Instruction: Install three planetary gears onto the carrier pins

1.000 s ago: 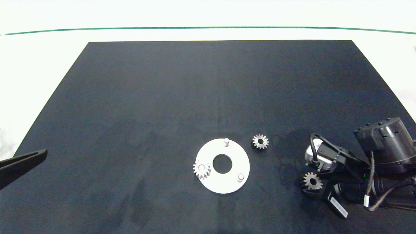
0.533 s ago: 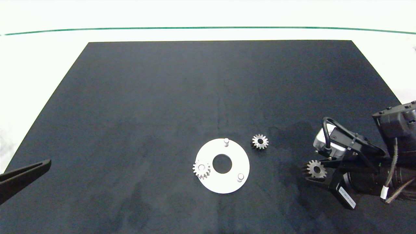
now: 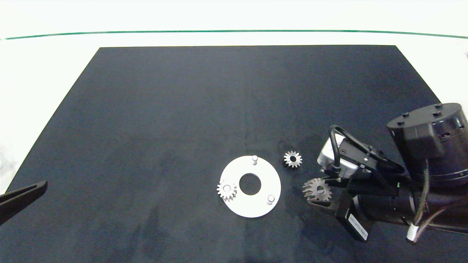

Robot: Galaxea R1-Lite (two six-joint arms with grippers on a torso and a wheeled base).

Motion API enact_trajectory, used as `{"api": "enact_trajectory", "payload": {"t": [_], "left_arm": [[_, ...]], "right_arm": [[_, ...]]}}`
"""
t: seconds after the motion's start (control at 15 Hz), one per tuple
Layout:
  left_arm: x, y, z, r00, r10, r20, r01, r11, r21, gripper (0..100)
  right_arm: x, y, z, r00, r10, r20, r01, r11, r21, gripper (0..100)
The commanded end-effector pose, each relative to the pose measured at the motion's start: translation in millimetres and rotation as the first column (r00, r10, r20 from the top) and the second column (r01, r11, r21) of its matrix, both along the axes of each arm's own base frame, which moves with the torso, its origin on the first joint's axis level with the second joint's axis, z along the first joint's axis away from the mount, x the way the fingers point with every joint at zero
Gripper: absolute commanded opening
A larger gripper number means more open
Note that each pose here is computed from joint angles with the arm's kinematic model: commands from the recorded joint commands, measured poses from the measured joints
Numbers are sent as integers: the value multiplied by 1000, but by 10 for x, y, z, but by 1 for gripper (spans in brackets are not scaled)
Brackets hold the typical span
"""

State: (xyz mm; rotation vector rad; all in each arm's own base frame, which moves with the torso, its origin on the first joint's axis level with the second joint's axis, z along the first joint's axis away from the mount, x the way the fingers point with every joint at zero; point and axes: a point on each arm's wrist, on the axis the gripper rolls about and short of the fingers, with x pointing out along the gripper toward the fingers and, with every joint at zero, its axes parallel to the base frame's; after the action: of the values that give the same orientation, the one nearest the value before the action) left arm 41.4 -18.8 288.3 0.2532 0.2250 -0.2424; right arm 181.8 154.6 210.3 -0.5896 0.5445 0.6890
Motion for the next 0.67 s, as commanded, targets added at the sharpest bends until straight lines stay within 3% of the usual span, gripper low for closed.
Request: {"api": "enact_trajectory", "payload": {"t": [0.07,0.33,0.67], "left_arm": [[-46,33,-11,1000,2,9,-2,1000,-6,100],[-38,28,-37,1000,3,2,-3,1000,0,100],[-33,24,-85,1000,2,-11,-2,1000,7,100]], "right_arm": [[88,186,-130,999,32,-40,-33,999,-38,25],[190,453,-232,995,74,-66,-78,995,-56,25],[282,624,-203,994,90,-53,-93,994,-51,25]]}}
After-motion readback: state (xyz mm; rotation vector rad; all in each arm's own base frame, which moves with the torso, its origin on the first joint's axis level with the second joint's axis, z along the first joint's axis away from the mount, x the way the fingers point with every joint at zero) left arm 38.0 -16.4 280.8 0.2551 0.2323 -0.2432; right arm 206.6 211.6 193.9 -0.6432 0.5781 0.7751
